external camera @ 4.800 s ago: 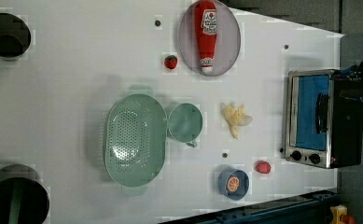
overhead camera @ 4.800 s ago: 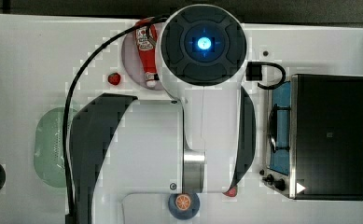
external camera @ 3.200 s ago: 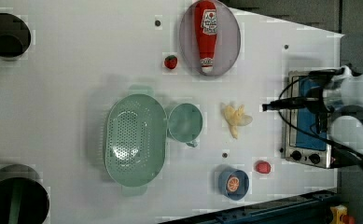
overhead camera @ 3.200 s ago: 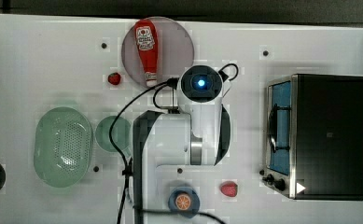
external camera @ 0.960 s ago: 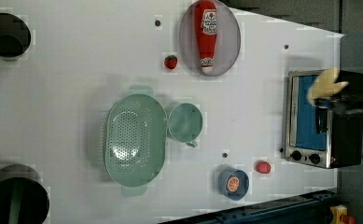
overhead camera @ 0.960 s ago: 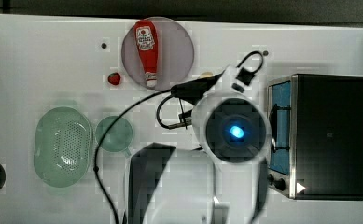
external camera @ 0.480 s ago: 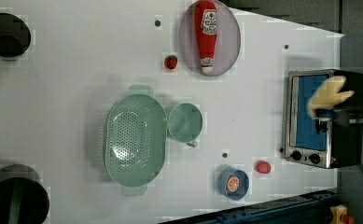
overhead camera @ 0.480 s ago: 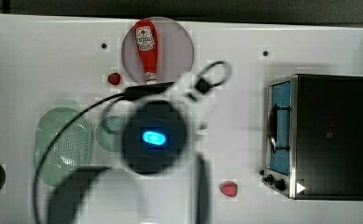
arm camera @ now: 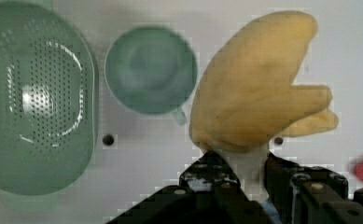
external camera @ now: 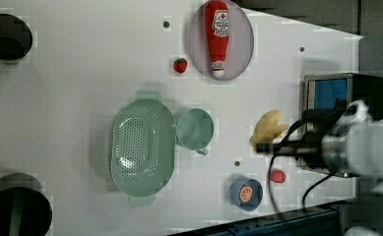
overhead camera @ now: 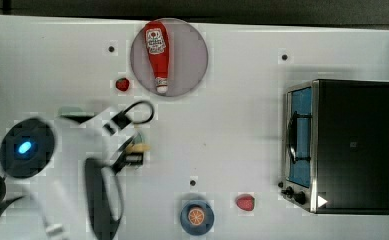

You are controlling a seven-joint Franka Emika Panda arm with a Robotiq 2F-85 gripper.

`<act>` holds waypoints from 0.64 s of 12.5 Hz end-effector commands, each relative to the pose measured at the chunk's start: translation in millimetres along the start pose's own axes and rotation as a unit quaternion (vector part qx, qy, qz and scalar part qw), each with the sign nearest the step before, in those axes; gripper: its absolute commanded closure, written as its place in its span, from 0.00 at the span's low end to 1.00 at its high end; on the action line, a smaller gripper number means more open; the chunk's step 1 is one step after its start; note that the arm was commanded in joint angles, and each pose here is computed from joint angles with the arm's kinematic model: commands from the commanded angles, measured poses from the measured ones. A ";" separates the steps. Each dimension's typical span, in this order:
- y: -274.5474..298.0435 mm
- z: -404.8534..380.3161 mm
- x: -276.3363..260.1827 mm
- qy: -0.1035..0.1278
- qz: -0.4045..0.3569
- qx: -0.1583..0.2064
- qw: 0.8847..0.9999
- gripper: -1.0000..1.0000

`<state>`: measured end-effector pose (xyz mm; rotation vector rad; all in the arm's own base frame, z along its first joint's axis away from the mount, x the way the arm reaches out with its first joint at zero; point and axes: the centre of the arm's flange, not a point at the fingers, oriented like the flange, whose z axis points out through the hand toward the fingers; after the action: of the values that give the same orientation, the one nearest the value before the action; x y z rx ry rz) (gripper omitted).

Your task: Pick Banana and place it in mug.

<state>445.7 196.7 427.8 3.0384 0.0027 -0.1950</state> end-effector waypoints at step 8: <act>-47.7 121.9 31.3 0.009 0.162 0.080 0.984 0.66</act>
<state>463.9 238.2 312.7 3.1532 -0.3758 -0.1361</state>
